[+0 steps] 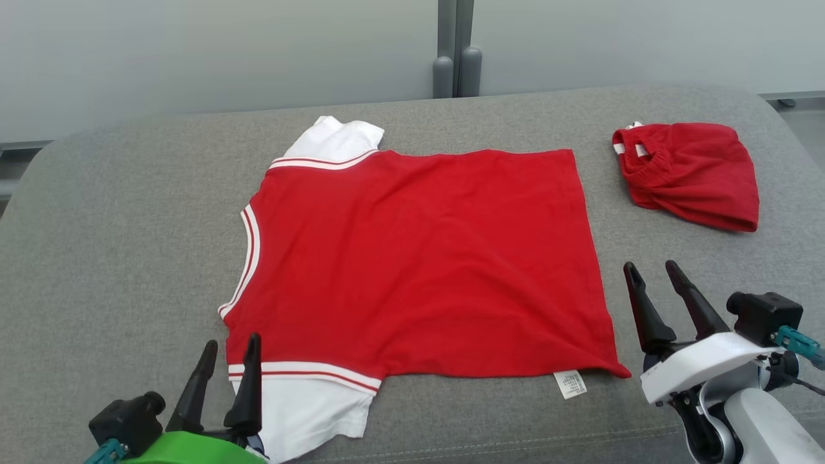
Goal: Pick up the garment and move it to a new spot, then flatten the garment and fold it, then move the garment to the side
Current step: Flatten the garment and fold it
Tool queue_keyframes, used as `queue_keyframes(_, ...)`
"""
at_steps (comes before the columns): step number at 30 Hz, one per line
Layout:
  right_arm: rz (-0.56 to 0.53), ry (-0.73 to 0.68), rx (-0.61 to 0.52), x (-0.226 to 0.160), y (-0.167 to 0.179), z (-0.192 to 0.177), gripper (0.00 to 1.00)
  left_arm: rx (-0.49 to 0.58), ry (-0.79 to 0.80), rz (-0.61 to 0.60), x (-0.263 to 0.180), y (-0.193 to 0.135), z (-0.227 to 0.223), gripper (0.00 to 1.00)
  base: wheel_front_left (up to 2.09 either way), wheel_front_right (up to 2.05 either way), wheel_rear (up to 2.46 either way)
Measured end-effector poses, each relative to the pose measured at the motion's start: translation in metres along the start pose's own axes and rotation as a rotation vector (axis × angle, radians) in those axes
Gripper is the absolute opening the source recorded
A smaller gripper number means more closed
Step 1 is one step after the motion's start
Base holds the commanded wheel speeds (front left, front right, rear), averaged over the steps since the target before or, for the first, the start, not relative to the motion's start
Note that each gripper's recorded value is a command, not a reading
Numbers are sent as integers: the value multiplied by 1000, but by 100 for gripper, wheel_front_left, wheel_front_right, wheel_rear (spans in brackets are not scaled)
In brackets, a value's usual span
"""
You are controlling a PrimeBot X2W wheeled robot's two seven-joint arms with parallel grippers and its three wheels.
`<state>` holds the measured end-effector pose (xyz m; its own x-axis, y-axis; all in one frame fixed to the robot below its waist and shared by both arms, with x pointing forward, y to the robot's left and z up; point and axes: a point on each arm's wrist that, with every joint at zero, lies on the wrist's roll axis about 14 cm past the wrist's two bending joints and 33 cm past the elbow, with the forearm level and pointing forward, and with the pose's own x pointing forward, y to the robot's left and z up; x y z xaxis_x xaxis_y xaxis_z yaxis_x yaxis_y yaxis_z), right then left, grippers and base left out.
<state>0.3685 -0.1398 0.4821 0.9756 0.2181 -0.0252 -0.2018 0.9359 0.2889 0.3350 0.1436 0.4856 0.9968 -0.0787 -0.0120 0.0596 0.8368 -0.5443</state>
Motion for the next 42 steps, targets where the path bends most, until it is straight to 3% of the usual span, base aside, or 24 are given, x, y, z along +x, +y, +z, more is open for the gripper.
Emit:
queue_keyframes(8,-36,-84,-19,0,3,24,100,119,-46,-10,6,-7,13,100,0,0,0)
queue_keyframes(16,-65,-121,-57,-3,-1,35,100,162,-54,-11,7,-10,15,100,0,0,0)
queue_keyframes(42,-55,-142,-76,-7,9,38,100,178,-82,1,3,-12,20,100,0,0,0)
